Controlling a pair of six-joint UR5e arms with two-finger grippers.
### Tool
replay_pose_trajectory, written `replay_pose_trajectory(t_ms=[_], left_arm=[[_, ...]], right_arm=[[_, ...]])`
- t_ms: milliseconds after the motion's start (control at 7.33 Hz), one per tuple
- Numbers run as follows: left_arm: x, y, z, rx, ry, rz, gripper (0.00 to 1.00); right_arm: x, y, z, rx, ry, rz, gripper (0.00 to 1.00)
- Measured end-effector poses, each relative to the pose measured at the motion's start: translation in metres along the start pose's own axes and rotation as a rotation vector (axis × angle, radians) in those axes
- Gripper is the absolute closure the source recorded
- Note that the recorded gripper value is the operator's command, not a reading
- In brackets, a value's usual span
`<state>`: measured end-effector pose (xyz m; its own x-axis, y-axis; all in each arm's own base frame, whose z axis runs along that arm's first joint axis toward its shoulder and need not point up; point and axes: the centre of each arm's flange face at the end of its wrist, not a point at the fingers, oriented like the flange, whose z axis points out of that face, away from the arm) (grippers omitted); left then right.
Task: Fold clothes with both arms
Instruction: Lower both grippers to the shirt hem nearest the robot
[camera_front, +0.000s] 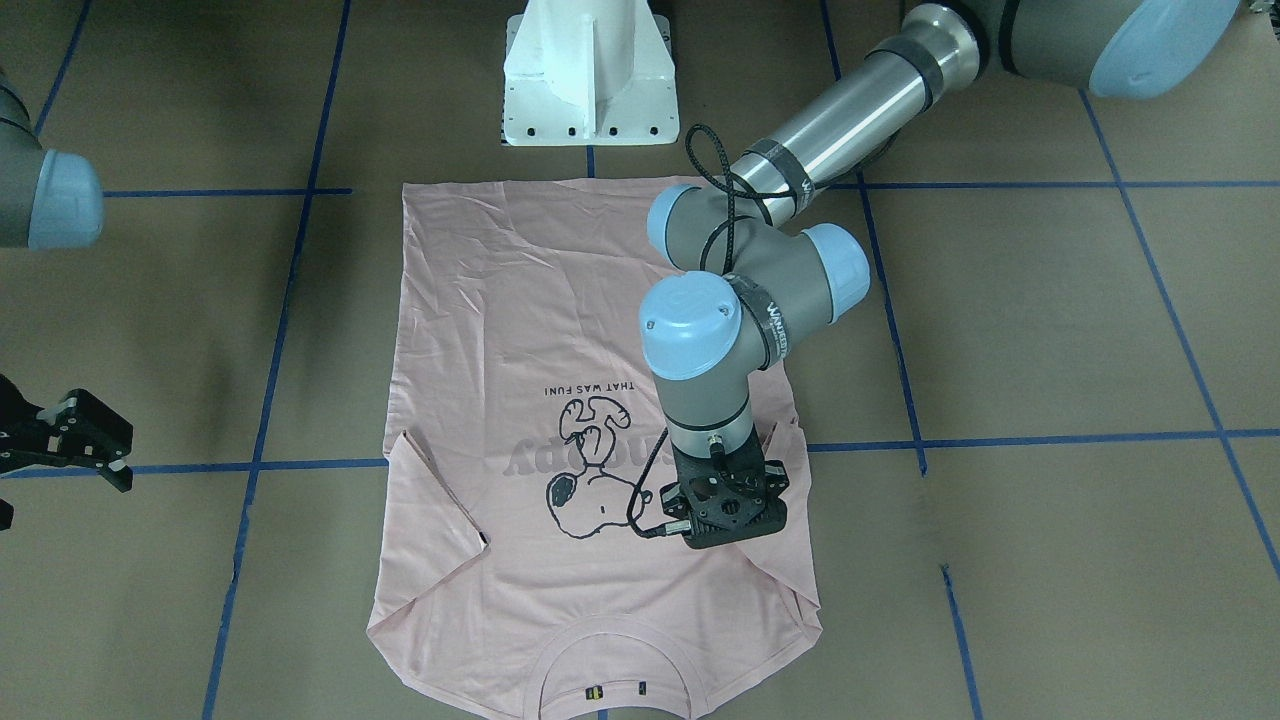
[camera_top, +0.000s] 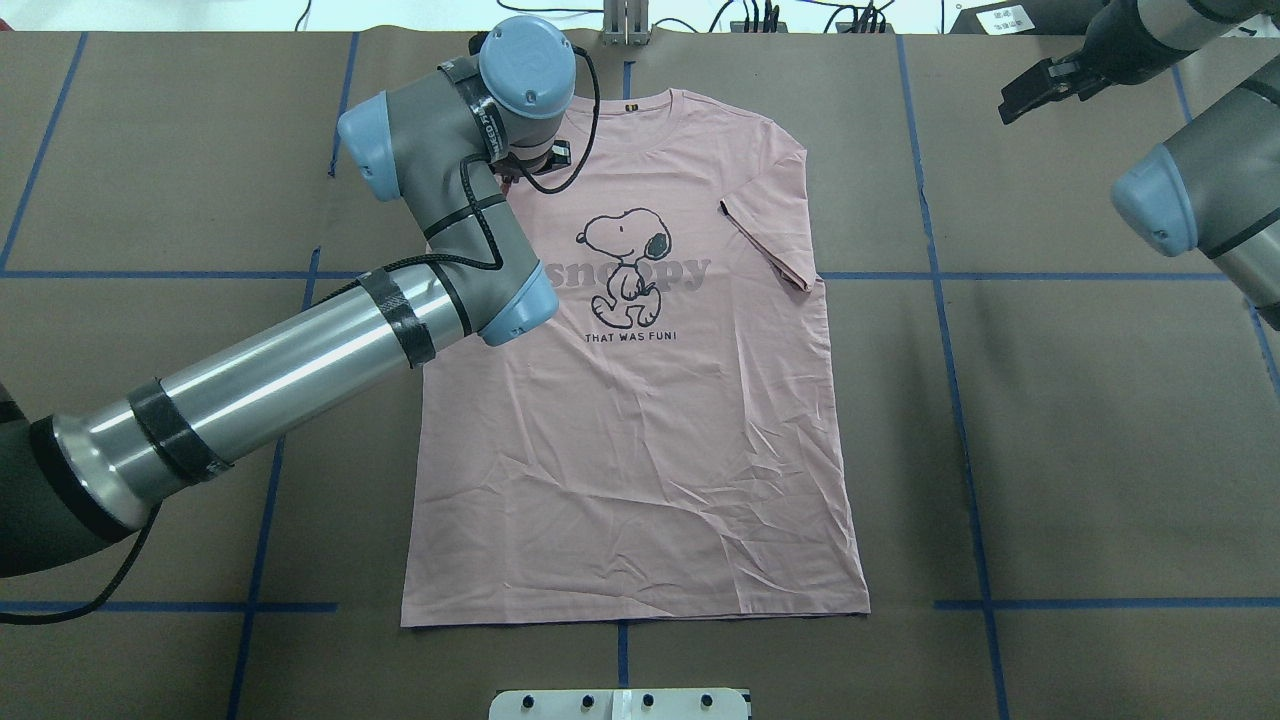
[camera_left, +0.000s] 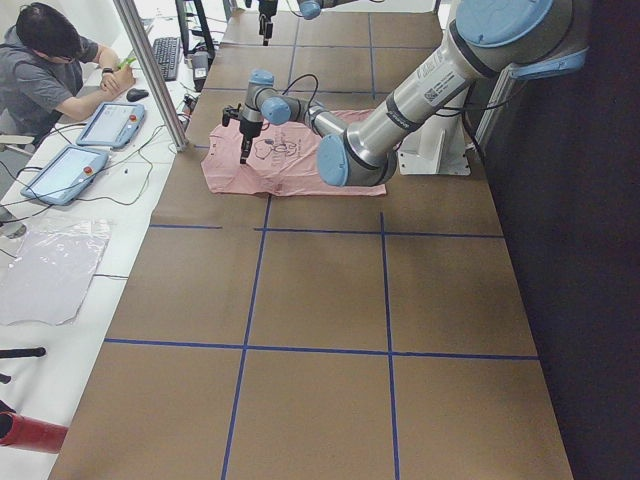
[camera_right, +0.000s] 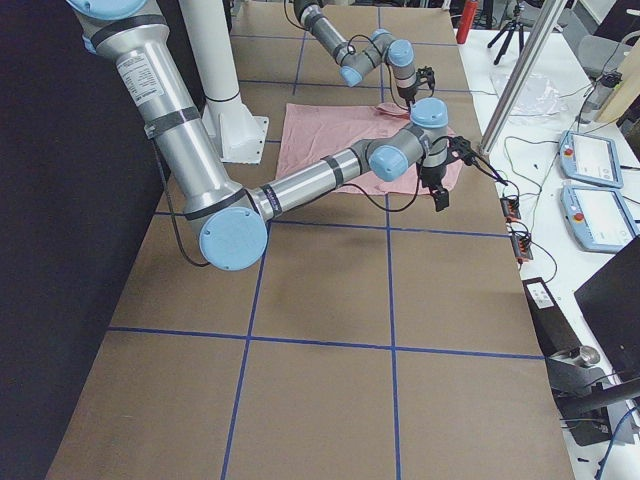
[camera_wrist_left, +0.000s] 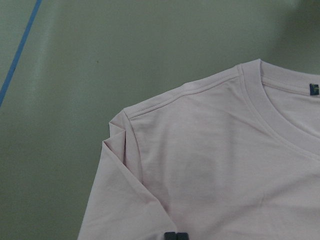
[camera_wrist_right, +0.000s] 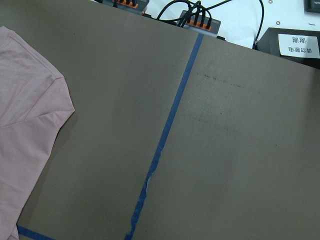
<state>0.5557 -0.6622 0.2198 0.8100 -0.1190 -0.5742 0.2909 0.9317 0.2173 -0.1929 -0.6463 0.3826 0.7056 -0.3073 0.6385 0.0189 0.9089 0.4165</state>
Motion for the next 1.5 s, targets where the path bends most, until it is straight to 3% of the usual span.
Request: replay_pose_trajectory(t_ms=[409, 682, 955, 1365, 1501], left_arm=[[-0.016, 0.024, -0.047, 0.018, 0.153, 0.115, 0.0], [-0.062, 0.062, -0.088, 0.004, 0.281, 0.162, 0.0], [-0.114, 0.13, -0.125, -0.022, 0.383, 0.203, 0.0], [-0.153, 0.237, -0.151, -0.124, 0.439, 0.119, 0.0], [-0.154, 0.279, -0.149, -0.159, 0.43, 0.077, 0.11]], right_arm=[[-0.031, 0.006, 0.0, 0.001, -0.029, 0.084, 0.0], [-0.094, 0.042, -0.003, -0.008, -0.09, 0.161, 0.0], [-0.168, 0.12, -0.008, -0.018, -0.123, 0.219, 0.0], [-0.255, 0.261, -0.009, -0.027, -0.09, 0.277, 0.0], [-0.275, 0.299, -0.005, -0.034, -0.075, 0.309, 0.0]])
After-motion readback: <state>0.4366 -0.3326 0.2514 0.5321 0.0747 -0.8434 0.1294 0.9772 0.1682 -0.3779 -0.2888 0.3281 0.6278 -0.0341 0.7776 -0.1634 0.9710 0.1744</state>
